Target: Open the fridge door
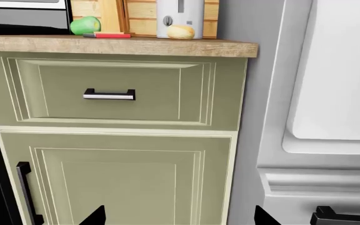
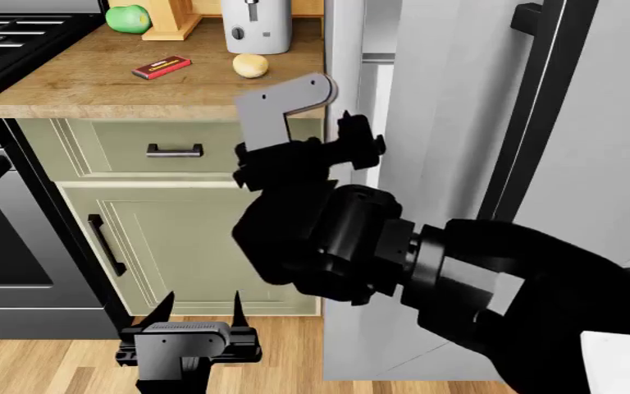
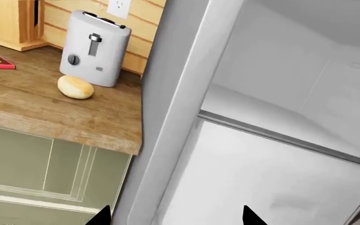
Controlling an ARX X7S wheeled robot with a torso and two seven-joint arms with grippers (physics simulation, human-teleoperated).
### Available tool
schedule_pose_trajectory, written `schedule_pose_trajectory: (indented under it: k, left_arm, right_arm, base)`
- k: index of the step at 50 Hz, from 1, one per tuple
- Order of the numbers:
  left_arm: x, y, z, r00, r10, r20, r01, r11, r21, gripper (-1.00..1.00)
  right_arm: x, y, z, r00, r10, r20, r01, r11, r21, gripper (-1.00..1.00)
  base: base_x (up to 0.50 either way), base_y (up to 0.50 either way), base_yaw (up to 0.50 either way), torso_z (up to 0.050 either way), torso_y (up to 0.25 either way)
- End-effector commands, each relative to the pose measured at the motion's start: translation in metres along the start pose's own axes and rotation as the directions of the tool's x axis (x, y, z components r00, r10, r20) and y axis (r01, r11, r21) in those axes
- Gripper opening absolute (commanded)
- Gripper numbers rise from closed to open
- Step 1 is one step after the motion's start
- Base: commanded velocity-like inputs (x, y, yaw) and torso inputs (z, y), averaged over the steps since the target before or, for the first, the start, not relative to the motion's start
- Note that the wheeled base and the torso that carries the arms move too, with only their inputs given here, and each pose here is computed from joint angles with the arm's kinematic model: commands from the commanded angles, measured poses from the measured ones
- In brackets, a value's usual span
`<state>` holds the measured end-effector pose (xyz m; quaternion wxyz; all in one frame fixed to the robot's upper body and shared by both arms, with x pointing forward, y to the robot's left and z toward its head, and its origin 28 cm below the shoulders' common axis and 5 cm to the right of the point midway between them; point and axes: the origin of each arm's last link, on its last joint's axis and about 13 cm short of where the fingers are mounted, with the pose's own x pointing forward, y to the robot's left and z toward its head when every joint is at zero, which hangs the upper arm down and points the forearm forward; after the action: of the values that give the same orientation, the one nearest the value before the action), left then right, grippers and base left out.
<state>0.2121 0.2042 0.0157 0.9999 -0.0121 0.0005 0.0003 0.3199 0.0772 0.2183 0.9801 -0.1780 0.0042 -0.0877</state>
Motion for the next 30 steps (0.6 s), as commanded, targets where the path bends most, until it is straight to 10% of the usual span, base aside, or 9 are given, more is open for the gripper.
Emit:
schedule_pose_trajectory:
  k: [1,30]
  left_arm:
    - [0.000,0.000,0.000,1.000,-0.001,0.001,0.001,1.000,-0.002,1.00]
    - [0.000,0.000,0.000,1.000,-0.001,0.002,0.001,1.000,-0.003,1.00]
  right_arm:
    - [0.007,0.000,-0.005,1.000,-0.002,-0.025,0.002,1.000,0.006,1.00]
    - [0.004,-0.011,-0.021,0.941,-0.221,-0.257,0.282,0.932,0.228,1.00]
  base:
    - [0.00,0.00,0.00,0.000,0.000]
    - [0.00,0.00,0.00,0.000,0.000]
